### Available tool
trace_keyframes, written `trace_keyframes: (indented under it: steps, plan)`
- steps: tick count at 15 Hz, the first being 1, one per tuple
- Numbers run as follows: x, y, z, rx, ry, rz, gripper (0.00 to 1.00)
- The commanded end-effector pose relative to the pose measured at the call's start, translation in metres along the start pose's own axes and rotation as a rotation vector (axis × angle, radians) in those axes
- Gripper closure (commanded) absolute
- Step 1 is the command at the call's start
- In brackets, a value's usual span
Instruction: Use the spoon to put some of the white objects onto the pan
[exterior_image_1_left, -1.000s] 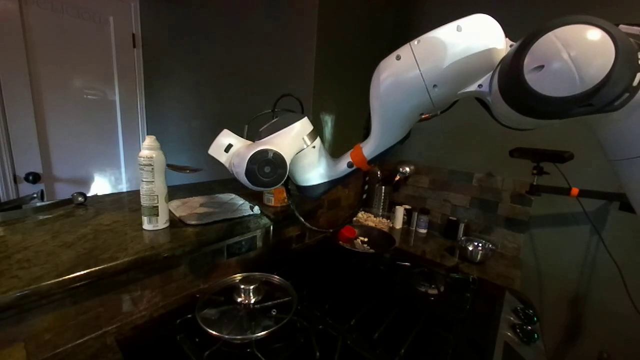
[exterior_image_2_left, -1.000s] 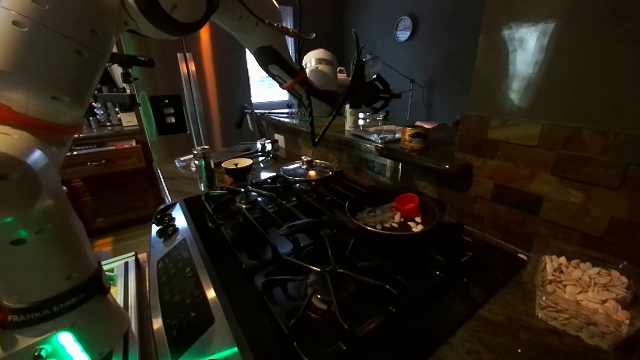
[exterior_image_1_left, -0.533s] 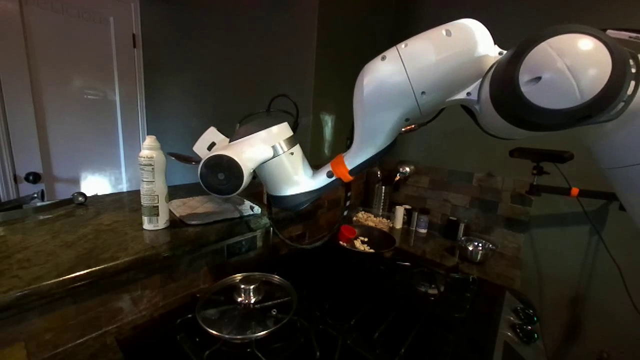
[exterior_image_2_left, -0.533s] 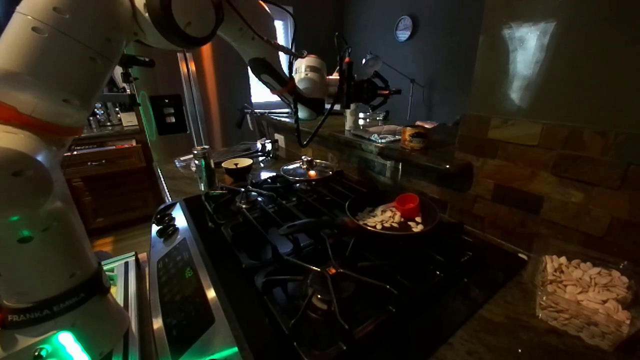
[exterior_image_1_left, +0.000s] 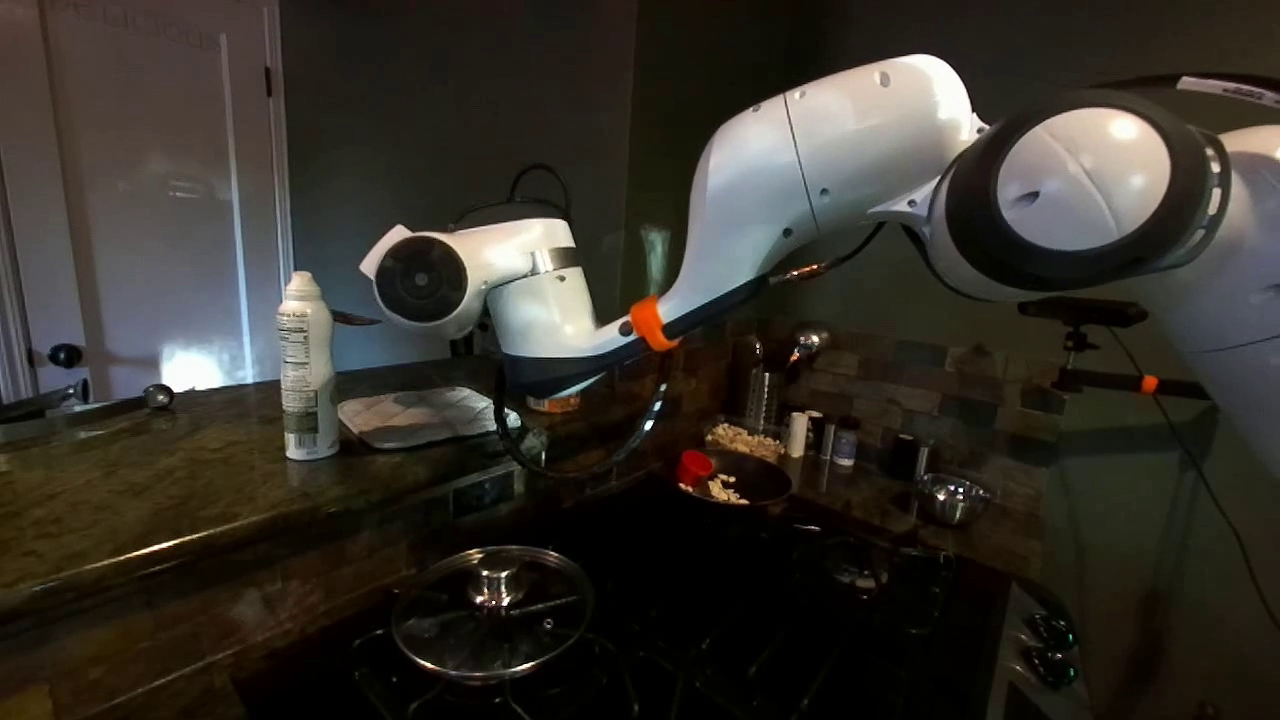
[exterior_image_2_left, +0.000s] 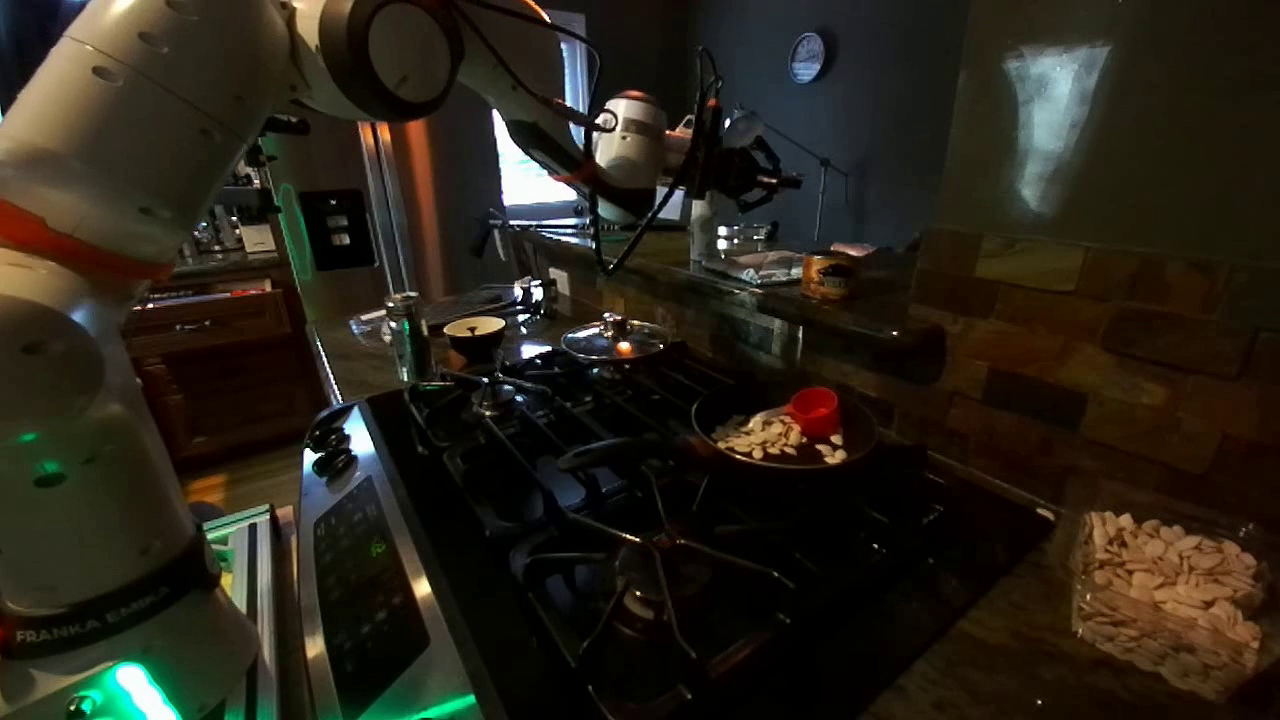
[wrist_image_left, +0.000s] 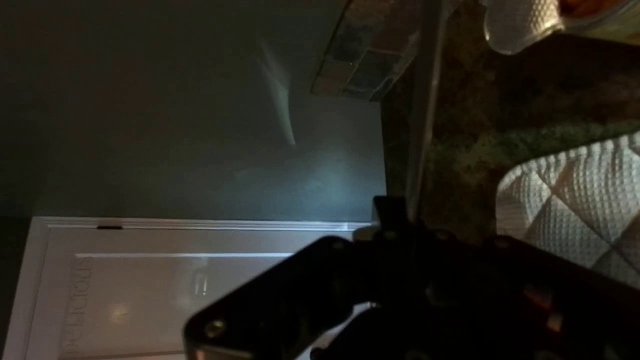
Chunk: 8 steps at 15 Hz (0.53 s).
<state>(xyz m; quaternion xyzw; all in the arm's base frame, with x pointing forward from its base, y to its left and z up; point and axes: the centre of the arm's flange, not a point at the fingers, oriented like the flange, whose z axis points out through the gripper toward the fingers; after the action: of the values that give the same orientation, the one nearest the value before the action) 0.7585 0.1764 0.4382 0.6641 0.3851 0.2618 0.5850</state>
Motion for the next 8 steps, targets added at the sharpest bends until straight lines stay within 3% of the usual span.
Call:
trace_keyframes:
  steps: [1, 3, 4, 5, 8]
  plan:
    - [0.031, -0.011, 0.029, 0.144, 0.097, 0.106, 0.99]
    - [0.041, -0.021, 0.024, 0.204, 0.154, 0.169, 0.99]
    - [0.044, -0.024, 0.019, 0.203, 0.157, 0.166, 0.99]
    - [0.022, -0.024, 0.013, 0.176, 0.134, 0.137, 0.97]
    - [0.033, -0.030, 0.010, 0.195, 0.146, 0.155, 0.99]
